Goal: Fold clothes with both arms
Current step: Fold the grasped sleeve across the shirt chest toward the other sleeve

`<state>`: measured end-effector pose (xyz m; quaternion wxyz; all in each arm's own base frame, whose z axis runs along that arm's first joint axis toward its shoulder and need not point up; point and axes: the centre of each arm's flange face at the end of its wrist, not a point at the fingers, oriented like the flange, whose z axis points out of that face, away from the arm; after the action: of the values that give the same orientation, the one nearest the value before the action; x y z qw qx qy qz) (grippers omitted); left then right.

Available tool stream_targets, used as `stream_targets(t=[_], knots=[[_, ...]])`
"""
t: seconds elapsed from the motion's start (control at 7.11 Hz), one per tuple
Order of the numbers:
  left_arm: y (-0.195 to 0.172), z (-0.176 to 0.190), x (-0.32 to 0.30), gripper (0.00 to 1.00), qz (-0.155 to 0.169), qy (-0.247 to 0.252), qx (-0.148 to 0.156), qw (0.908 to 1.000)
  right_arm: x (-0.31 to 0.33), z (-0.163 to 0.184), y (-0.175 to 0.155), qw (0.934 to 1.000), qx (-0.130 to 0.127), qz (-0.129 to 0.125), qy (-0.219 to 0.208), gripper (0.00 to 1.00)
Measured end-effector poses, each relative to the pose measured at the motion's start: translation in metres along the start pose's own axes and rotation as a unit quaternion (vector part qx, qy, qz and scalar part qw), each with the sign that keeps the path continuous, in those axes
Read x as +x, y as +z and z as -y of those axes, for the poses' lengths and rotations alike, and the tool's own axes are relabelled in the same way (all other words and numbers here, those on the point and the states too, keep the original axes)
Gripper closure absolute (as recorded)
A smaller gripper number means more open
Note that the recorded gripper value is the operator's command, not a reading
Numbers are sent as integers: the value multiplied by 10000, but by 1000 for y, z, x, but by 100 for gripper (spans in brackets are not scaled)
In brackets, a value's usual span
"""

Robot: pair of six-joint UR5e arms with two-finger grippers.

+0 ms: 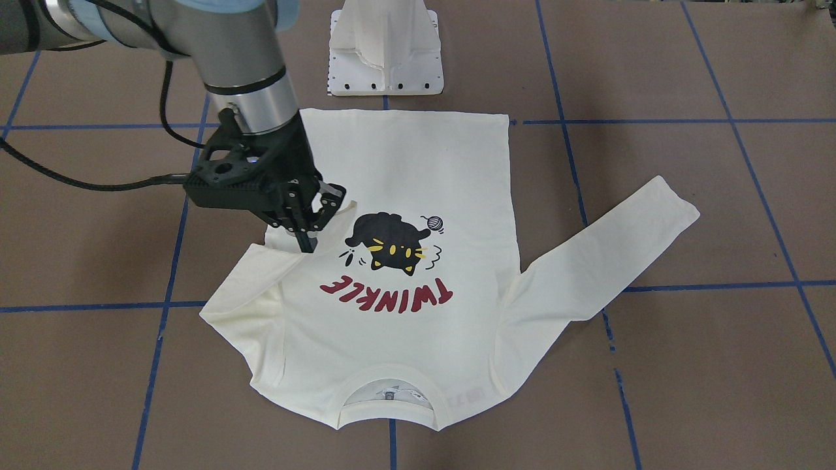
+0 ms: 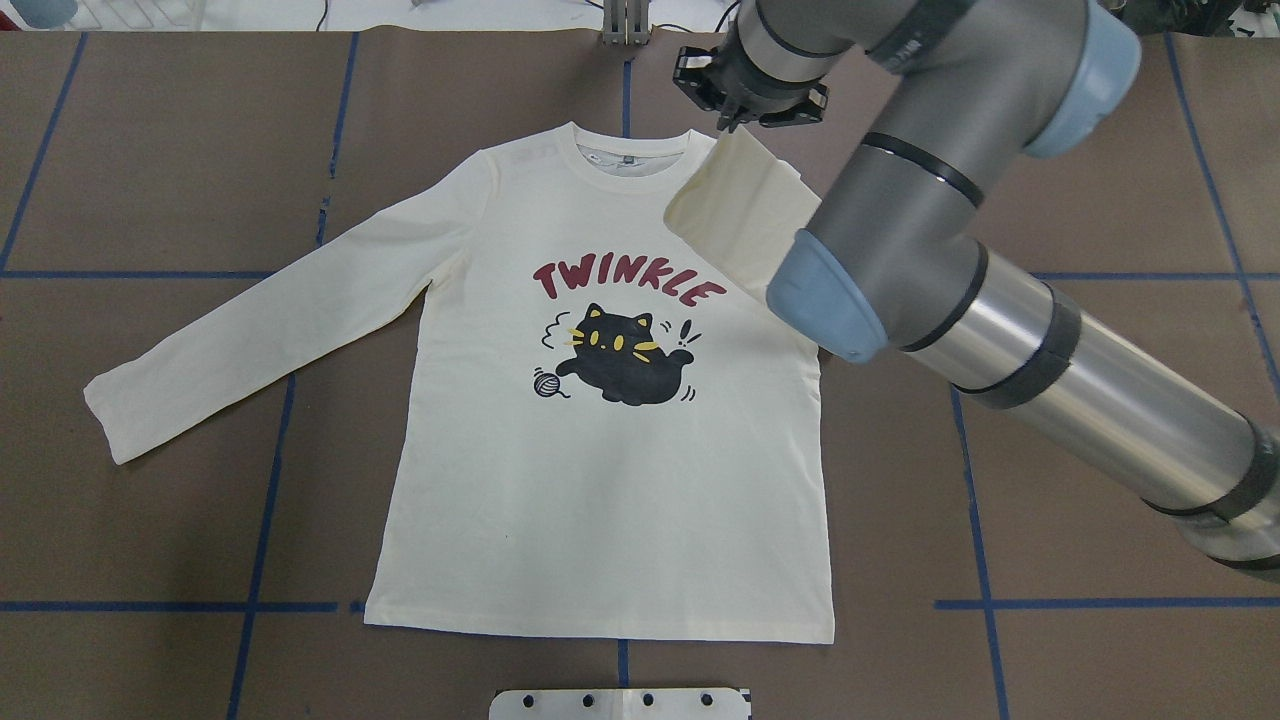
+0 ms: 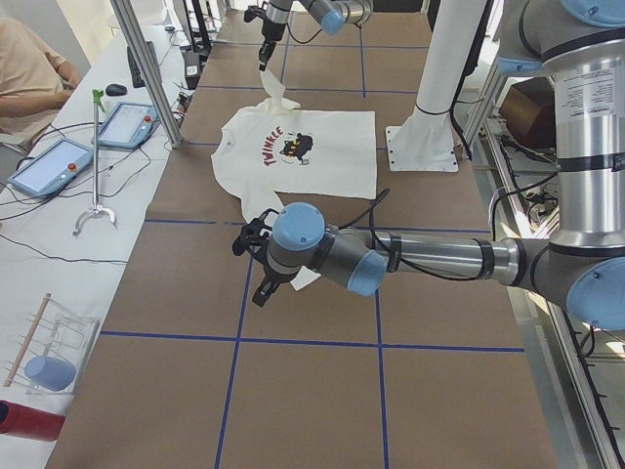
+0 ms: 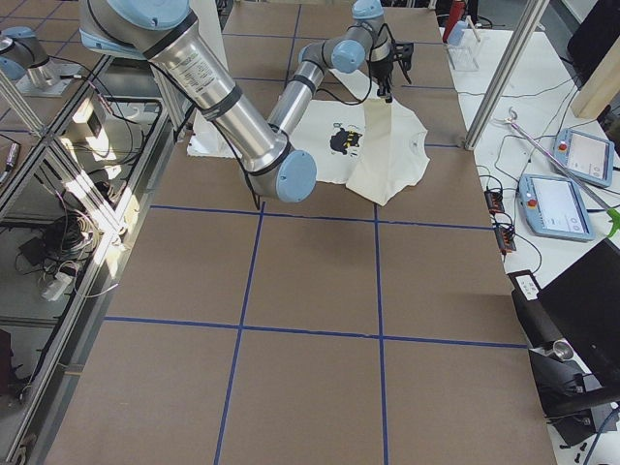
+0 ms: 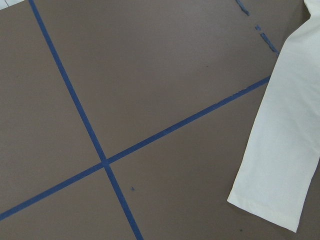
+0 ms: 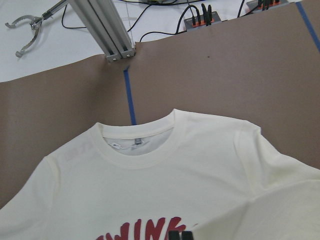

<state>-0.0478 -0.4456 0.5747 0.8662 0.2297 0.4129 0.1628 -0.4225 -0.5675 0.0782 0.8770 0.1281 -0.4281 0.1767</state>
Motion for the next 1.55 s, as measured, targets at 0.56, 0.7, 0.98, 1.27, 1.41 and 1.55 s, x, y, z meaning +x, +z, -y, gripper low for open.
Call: stream_targets(t=[0.56, 0.7, 0.98, 1.27, 1.41, 1.55], knots=[[0, -1, -1, 0, 7, -27, -11, 10000, -156, -114, 113, 9971, 661, -3, 390, 70], [0, -1, -1, 0, 11, -32, -14, 10000, -178, -124, 123, 9962, 714, 25, 491, 2], [0, -1, -1, 0, 15, -40, -12, 10000, -208, -128, 124, 9945, 790, 14, 684, 0], [-5, 9, 4, 0, 37, 87, 94, 9999, -219, -119, 119, 9939, 769, -2, 785, 0], [-13, 30, 12, 0, 66, 303, 280, 9991, -215, -103, 114, 9943, 633, -57, 855, 0], [-21, 55, 19, 0, 81, 370, 480, 9981, -200, -79, 110, 9953, 381, -209, 864, 0]])
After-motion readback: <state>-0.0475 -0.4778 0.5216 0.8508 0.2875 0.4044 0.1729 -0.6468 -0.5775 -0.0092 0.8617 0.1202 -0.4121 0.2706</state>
